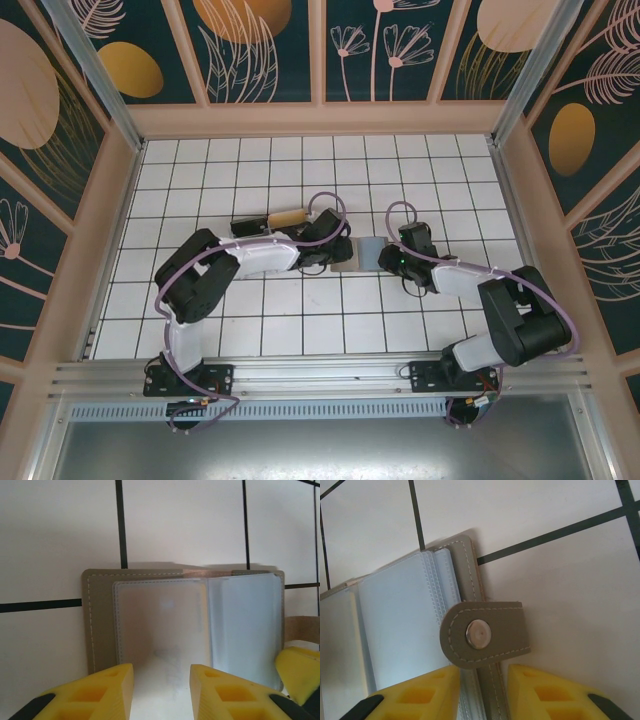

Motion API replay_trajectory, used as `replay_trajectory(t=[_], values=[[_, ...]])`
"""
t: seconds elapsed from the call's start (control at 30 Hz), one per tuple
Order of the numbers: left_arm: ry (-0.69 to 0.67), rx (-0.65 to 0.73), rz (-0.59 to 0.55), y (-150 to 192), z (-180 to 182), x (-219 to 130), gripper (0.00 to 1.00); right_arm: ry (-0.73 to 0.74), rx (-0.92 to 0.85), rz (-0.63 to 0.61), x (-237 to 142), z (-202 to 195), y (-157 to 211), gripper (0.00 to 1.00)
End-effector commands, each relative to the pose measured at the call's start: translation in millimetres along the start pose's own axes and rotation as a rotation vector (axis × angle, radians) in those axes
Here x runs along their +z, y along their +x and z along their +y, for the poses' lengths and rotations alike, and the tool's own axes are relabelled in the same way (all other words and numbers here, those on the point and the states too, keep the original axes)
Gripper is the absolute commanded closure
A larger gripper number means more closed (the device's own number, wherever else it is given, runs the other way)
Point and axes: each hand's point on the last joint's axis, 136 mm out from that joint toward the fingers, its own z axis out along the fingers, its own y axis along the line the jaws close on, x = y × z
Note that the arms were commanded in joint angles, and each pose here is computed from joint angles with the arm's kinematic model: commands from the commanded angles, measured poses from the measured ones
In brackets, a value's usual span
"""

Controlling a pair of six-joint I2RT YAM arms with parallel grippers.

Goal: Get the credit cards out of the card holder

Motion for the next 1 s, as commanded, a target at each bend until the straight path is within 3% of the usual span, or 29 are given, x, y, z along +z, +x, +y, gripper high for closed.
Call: replay_trajectory(t=[0.0, 0.23, 0.97], values=[[-0.052, 0.019, 0.003, 1.6, 7.5, 6.1, 0.63, -0.002, 0.003, 0.008, 4.1, 2.1, 3.2, 0.67], [-0.071, 0.022, 0.019, 5.9, 12.7, 12.1, 0.64, 0.000, 0.001, 0.009, 4.2, 2.5, 3.1, 0.65], [0.092, 0.027, 0.008, 1.6, -19.3, -0.8, 0.58, 0.002, -0.004, 0.020, 6.5, 3.2, 6.0, 0.64]])
